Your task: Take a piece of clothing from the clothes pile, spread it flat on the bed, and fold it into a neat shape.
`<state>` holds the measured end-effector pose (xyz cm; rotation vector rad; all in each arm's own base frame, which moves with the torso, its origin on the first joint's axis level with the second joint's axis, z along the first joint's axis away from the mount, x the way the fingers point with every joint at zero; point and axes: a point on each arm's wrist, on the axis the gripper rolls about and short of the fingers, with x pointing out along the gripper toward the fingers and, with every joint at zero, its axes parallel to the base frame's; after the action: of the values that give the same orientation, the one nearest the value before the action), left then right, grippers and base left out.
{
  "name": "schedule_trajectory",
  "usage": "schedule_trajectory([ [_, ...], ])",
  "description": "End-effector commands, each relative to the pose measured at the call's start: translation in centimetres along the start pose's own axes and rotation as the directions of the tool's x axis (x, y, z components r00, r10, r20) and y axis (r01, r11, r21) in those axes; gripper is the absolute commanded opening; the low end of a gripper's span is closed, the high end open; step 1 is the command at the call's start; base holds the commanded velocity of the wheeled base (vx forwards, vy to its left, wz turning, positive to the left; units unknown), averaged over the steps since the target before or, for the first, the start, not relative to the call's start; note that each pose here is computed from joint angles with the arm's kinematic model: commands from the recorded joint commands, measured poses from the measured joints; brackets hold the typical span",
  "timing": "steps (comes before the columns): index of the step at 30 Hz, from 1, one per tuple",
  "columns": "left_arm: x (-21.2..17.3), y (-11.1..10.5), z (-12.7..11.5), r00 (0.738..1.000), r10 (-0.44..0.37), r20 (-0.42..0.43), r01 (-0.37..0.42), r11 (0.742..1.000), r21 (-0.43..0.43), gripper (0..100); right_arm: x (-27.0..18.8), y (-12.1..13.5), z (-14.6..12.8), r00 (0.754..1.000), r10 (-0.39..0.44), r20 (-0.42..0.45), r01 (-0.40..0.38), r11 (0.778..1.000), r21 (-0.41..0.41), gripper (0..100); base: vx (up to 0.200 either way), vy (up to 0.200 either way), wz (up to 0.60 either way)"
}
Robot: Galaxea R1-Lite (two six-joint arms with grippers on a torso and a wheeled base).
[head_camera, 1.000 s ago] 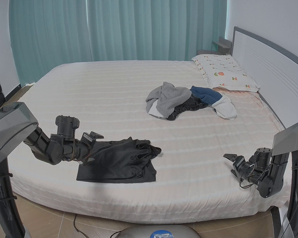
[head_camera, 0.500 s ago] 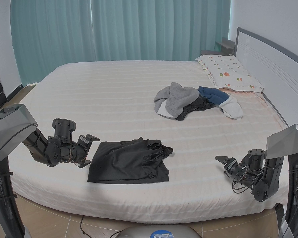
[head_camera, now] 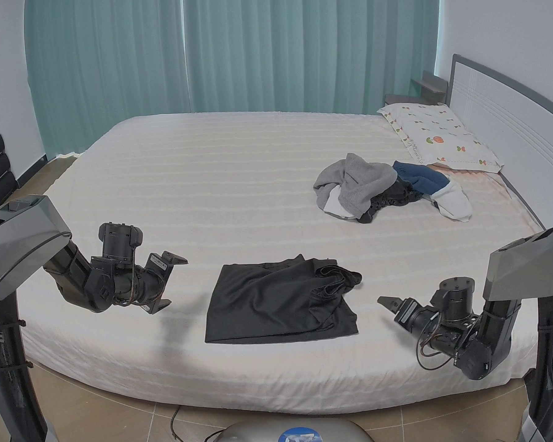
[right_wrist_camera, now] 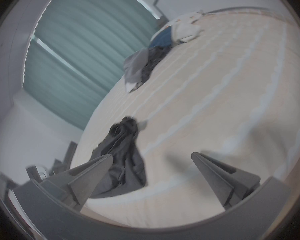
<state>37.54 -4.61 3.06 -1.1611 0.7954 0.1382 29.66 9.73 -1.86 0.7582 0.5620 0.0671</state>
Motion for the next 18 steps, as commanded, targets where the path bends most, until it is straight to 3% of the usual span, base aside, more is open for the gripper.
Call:
schedule_trajectory([
  [1, 0.1, 0.1, -0.1, 1.0, 0.003, -0.001, -0.003, 1.0, 0.004, 100, 0.5, 3.5, -1.5, 0.999, 0.04, 0.003, -0.039, 0.99, -0.139, 100, 0.0, 0.2, 0.0],
  [5, 0.1, 0.1, -0.1, 1.0, 0.005, 0.003, -0.005, 1.0, 0.006, 100, 1.4, 4.8, -2.0, 1.0, 0.018, -0.013, -0.02, 0.973, -0.229, 100, 0.0, 0.15, 0.0],
  [12, 0.2, 0.0, -0.3, 1.0, 0.005, 0.001, -0.005, 1.0, 0.014, 100, 4.3, 7.1, -0.4, 0.997, -0.076, 0.018, 0.078, 0.967, -0.243, 100, 0.0, 0.0, 0.0],
  [18, 0.2, 0.0, -0.3, 1.0, 0.005, 0.001, -0.005, 1.0, 0.02, 100, 4.3, 7.2, 0.5, 0.992, -0.126, 0.031, 0.13, 0.961, -0.244, 100, 0.0, 0.0, 0.0],
])
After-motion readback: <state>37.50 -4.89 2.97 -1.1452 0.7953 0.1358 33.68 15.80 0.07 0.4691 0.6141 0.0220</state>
